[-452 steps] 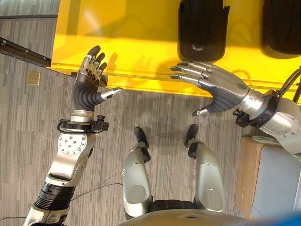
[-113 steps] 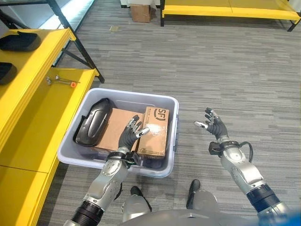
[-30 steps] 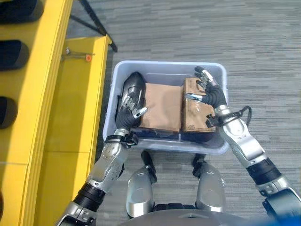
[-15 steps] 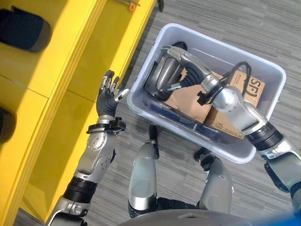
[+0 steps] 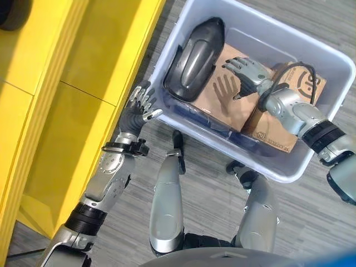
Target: Move parts from the plastic box to the shelf.
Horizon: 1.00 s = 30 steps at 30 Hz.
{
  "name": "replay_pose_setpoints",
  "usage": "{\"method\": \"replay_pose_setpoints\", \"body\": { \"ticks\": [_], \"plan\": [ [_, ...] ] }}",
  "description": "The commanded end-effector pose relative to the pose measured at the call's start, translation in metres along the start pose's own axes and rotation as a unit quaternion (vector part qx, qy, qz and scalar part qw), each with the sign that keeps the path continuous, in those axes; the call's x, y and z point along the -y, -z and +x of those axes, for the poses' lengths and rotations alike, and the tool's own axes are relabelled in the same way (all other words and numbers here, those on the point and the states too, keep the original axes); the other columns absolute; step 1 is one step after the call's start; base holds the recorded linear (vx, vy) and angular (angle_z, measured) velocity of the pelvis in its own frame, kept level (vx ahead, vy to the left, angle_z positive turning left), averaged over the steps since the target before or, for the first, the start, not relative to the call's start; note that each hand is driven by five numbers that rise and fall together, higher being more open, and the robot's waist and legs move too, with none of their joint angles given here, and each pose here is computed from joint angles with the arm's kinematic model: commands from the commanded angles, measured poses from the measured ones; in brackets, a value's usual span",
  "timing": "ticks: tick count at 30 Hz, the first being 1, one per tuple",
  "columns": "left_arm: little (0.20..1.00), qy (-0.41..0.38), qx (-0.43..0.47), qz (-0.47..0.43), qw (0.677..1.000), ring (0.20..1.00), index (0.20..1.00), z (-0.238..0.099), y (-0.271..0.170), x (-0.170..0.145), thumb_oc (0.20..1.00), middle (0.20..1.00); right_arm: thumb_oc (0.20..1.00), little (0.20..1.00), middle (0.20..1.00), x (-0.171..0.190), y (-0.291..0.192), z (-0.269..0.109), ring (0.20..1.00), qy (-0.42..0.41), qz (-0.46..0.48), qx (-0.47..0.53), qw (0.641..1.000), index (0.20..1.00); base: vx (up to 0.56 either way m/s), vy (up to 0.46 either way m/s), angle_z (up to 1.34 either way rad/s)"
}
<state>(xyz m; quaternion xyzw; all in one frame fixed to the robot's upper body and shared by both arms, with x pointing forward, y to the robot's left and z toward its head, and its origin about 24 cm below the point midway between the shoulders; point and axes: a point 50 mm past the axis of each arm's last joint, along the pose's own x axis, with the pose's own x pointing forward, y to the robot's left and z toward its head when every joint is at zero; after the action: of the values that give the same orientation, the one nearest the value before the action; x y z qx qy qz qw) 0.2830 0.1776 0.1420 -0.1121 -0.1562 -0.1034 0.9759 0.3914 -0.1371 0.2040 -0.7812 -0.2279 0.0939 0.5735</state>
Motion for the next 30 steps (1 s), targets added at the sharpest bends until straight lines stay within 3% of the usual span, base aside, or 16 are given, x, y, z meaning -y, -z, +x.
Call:
{"method": "replay_pose_setpoints", "body": {
  "ticks": [1,4,11,14,20,25,29,30],
  "plan": [
    [1.000,0.018,0.015,-0.020,1.000,1.000,1.000,-0.005,-0.002,0.010,1.000,1.000,1.000,1.000,1.000,0.029,-0.006,0.012,1.000,0.020,-0.093,0.039,0.995,1.000,0.01,0.010,-0.03],
    [1.000,0.020,0.017,-0.017,1.000,1.000,1.000,-0.005,-0.001,0.007,1.000,1.000,1.000,1.000,1.000,0.025,-0.005,0.015,1.000,0.020,-0.150,0.035,0.988,1.000,0.00,0.000,0.00],
    [1.000,0.018,0.017,-0.025,0.999,1.000,1.000,-0.004,0.000,0.007,1.000,1.000,1.000,1.000,1.000,0.049,0.004,0.013,1.000,0.201,-0.234,0.020,0.951,1.000,0.00,0.032,0.07],
    [1.000,0.013,0.019,-0.028,0.999,1.000,1.000,-0.002,0.001,0.011,1.000,1.000,1.000,1.000,1.000,0.057,0.009,0.008,1.000,0.259,-0.200,-0.016,0.945,1.000,0.00,0.058,0.07],
    [1.000,-0.002,0.030,-0.038,0.999,1.000,1.000,0.002,-0.002,0.014,1.000,1.000,1.000,1.000,1.000,0.066,0.022,-0.005,1.000,0.362,-0.022,-0.100,0.927,1.000,0.00,0.059,0.06],
    [1.000,-0.011,0.039,-0.044,0.998,1.000,1.000,0.009,-0.005,0.020,1.000,1.000,1.000,1.000,1.000,0.062,0.012,-0.002,1.000,0.327,-0.022,-0.085,0.941,1.000,0.01,0.043,-0.02],
    [1.000,-0.009,0.035,-0.041,0.999,1.000,1.000,0.015,-0.002,0.018,1.000,1.000,1.000,1.000,1.000,0.054,0.003,0.010,1.000,0.245,-0.082,-0.056,0.964,1.000,0.01,-0.016,-0.01],
    [1.000,-0.005,0.032,-0.037,0.999,1.000,1.000,0.018,-0.002,0.016,1.000,1.000,1.000,1.000,1.000,0.052,-0.001,0.014,1.000,0.209,-0.139,-0.035,0.967,1.000,0.01,-0.070,0.04]
  ]
}}
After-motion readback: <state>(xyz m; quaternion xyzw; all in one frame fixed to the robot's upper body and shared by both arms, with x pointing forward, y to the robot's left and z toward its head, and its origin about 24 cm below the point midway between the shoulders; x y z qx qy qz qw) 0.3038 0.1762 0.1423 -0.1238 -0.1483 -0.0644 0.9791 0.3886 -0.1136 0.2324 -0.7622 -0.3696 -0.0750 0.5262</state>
